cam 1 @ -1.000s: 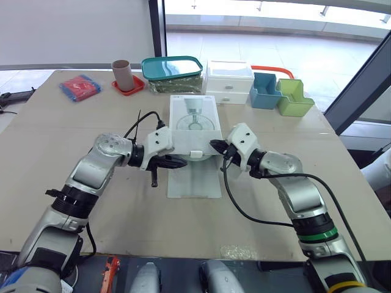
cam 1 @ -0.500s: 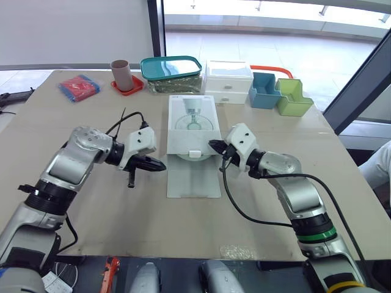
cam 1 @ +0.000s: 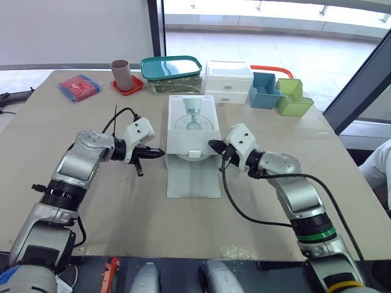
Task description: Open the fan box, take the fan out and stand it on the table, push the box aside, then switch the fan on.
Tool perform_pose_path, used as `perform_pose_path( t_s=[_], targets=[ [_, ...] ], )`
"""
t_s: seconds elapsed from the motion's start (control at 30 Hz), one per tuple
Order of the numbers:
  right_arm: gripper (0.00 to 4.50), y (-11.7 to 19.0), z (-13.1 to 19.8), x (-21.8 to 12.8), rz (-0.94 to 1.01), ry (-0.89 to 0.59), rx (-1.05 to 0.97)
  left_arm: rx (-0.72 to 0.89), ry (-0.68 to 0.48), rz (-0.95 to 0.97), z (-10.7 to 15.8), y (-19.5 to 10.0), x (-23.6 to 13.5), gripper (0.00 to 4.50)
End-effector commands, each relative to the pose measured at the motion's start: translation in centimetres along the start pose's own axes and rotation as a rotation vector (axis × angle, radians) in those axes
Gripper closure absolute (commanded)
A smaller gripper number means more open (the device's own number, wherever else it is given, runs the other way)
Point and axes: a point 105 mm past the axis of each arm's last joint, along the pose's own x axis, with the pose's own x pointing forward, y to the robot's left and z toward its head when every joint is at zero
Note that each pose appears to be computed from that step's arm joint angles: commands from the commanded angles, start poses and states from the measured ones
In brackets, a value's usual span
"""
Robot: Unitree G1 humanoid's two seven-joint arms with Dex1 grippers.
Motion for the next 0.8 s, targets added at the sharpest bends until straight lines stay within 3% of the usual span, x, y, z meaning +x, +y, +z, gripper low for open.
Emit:
perform_pose_path(
  t_s=[0.03,0.53,0.8],
  targets=[
    [4.47,0.24,-0.17,-0.03,0.012,0.011,-0.006,-0.009,-0.056,0.018,0.86,-0.43,-0.02,4.50],
    [4.47,0.62,-0.18,-0.05,0.021,0.009,0.001,-0.223,-0.195,0.145,0.65,-0.10,0.63,4.50],
    [4.47,0.70,-0.32,-0.09,0.027,0.013,0.000,-0.221,-0.190,0.146,0.21,-0.62,0.78,4.50]
  ],
)
